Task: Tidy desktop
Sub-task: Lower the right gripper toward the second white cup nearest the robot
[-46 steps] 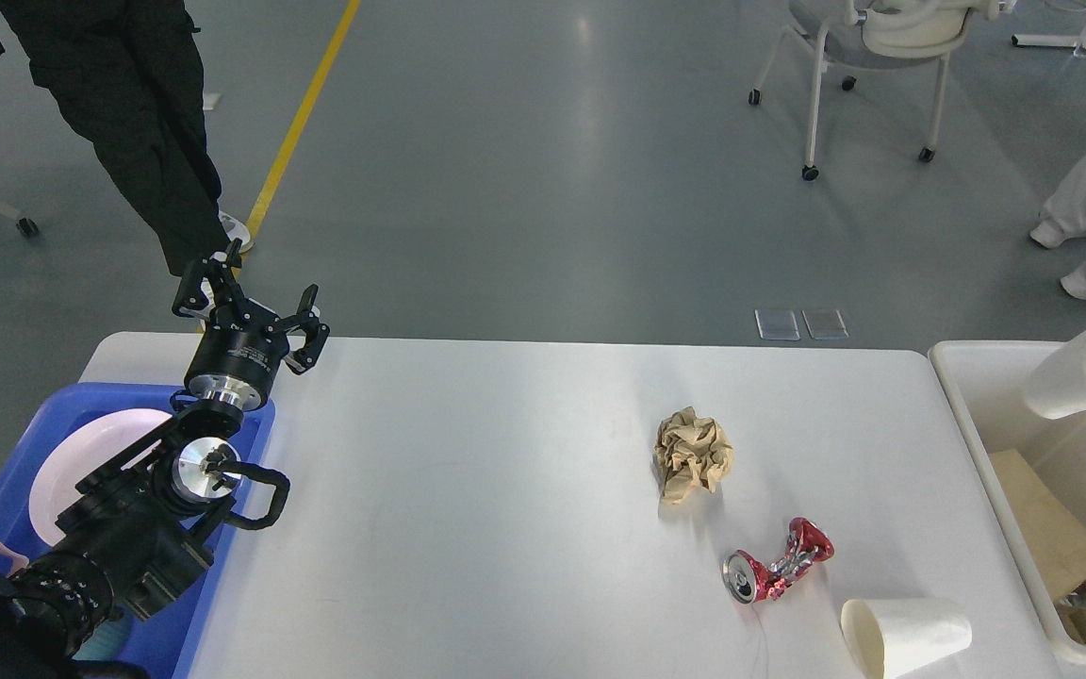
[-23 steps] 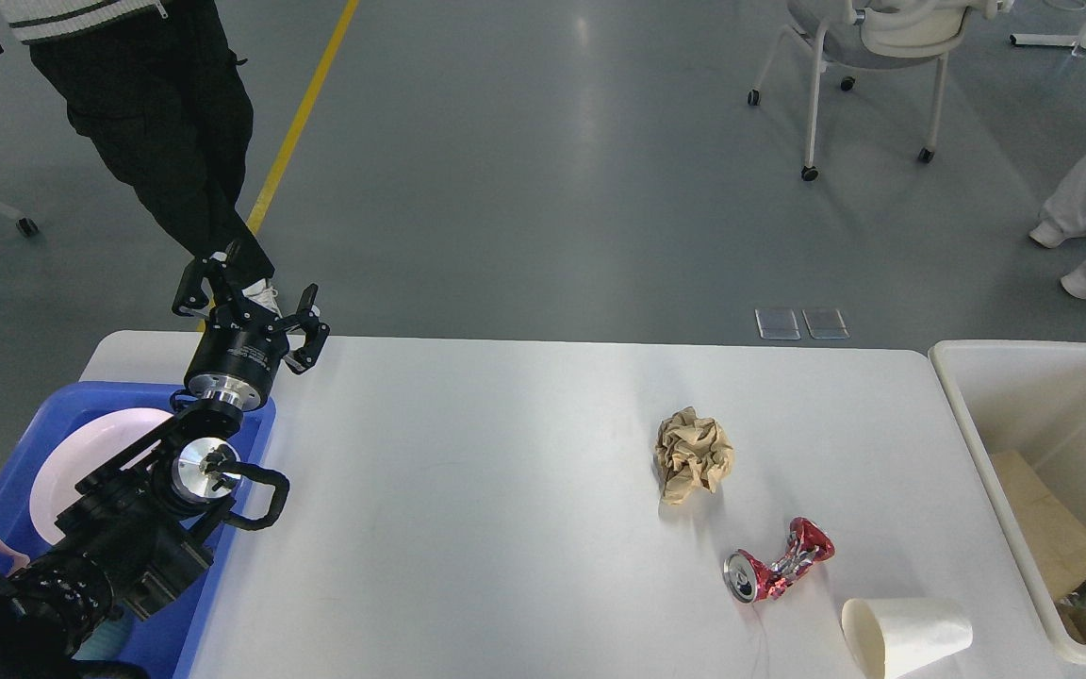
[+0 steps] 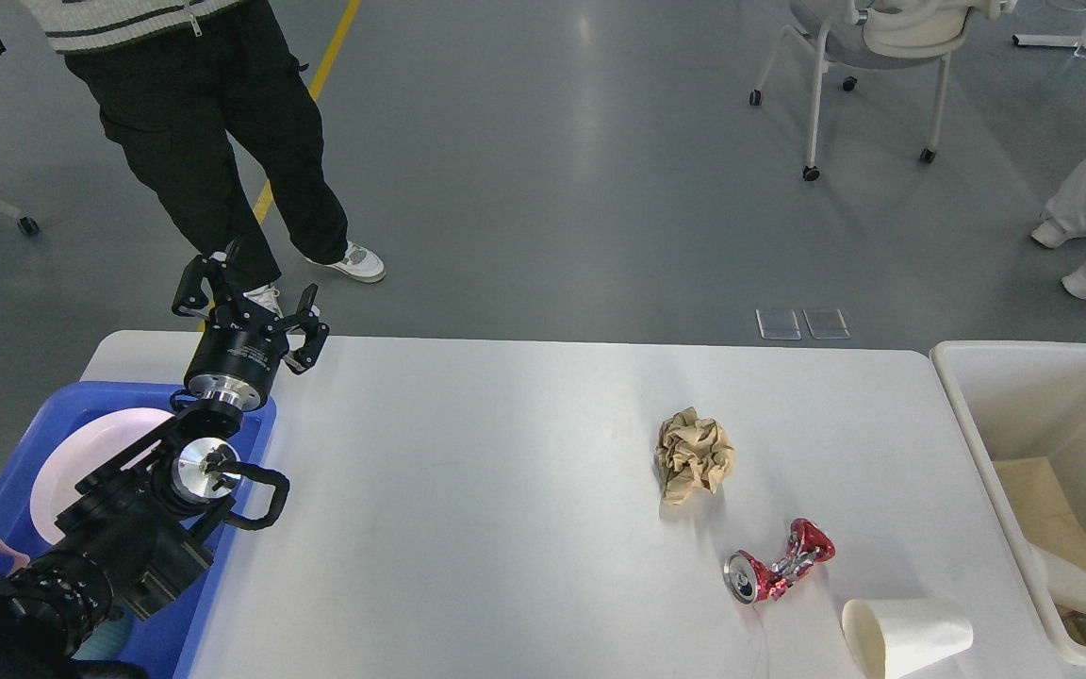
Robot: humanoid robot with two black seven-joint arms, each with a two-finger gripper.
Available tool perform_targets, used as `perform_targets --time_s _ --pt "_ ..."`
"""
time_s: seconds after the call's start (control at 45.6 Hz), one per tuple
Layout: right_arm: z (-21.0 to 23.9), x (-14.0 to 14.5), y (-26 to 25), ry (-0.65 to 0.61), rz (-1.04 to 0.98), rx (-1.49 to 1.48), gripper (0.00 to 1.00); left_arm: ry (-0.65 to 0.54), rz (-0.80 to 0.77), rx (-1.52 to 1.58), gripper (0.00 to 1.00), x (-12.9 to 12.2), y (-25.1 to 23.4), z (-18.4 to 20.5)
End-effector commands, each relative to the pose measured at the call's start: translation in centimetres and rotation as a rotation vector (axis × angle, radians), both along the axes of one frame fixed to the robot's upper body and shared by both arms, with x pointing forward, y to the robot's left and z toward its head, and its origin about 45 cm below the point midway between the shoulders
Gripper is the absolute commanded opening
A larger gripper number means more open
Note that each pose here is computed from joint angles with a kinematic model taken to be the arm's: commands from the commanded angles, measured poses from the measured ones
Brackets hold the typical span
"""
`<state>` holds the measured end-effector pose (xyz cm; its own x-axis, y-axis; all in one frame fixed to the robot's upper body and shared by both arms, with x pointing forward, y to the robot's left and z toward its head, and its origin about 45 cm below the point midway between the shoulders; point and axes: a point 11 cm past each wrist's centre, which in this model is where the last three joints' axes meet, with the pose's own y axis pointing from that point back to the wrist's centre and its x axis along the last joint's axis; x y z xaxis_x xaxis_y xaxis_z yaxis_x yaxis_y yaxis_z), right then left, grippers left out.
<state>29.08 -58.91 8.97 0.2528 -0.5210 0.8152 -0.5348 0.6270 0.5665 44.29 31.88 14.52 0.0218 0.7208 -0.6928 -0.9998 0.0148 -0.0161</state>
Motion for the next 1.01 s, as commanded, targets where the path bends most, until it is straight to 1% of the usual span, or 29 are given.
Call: perform_targets --time_s 0.0,0.044,0.131,0.219,0.307,0.372,0.438,0.548,0.592,0.745,0.854,0.942,0.986 --pt "1.5 2.0 0.7 -0.033 0.005 0.042 1.00 0.000 0.000 0.000 0.98 0.0 0.0 0.0" --pt "2.2 2.0 0.6 -0.030 0.001 0.076 1.00 0.000 0.000 0.000 0.98 0.0 0.0 0.0" --pt "4.5 3.3 1.9 -0.035 0.024 0.204 1.00 0.000 0.000 0.000 0.98 0.0 0.0 0.0" --pt "6.9 4.7 5.3 -0.052 0.076 0.360 1.00 0.000 0.000 0.000 0.98 0.0 0.0 0.0" --pt "8.5 4.6 8.6 -0.031 0.135 0.483 1.00 0.000 -0.001 0.001 0.98 0.0 0.0 0.0" --pt "9.6 4.7 11.4 0.019 0.214 0.539 1.00 0.000 0.000 0.000 0.98 0.0 0.0 0.0" --pt "10.6 4.6 13.8 0.101 0.298 0.571 1.00 0.000 -0.001 -0.001 0.98 0.0 -0.1 0.0" --pt "12.0 4.0 16.9 0.256 0.415 0.595 1.00 0.000 0.000 0.000 0.98 0.0 0.0 0.0" --pt "12.1 3.2 18.3 0.322 0.453 0.613 1.00 0.000 -0.001 0.001 0.98 0.0 0.0 0.0" --pt "15.0 2.5 22.8 0.478 0.624 0.616 1.00 0.000 0.000 0.000 0.98 0.0 0.0 0.0" --pt "16.1 1.9 25.8 0.546 0.706 0.596 1.00 -0.003 -0.002 0.000 0.98 0.1 0.0 0.1" --pt "15.7 2.0 26.1 0.562 0.710 0.574 1.00 -0.001 -0.001 -0.001 0.98 0.0 0.0 0.0" --pt "14.7 1.7 25.7 0.575 0.689 0.572 1.00 -0.001 -0.002 -0.002 0.98 0.0 -0.1 0.0"
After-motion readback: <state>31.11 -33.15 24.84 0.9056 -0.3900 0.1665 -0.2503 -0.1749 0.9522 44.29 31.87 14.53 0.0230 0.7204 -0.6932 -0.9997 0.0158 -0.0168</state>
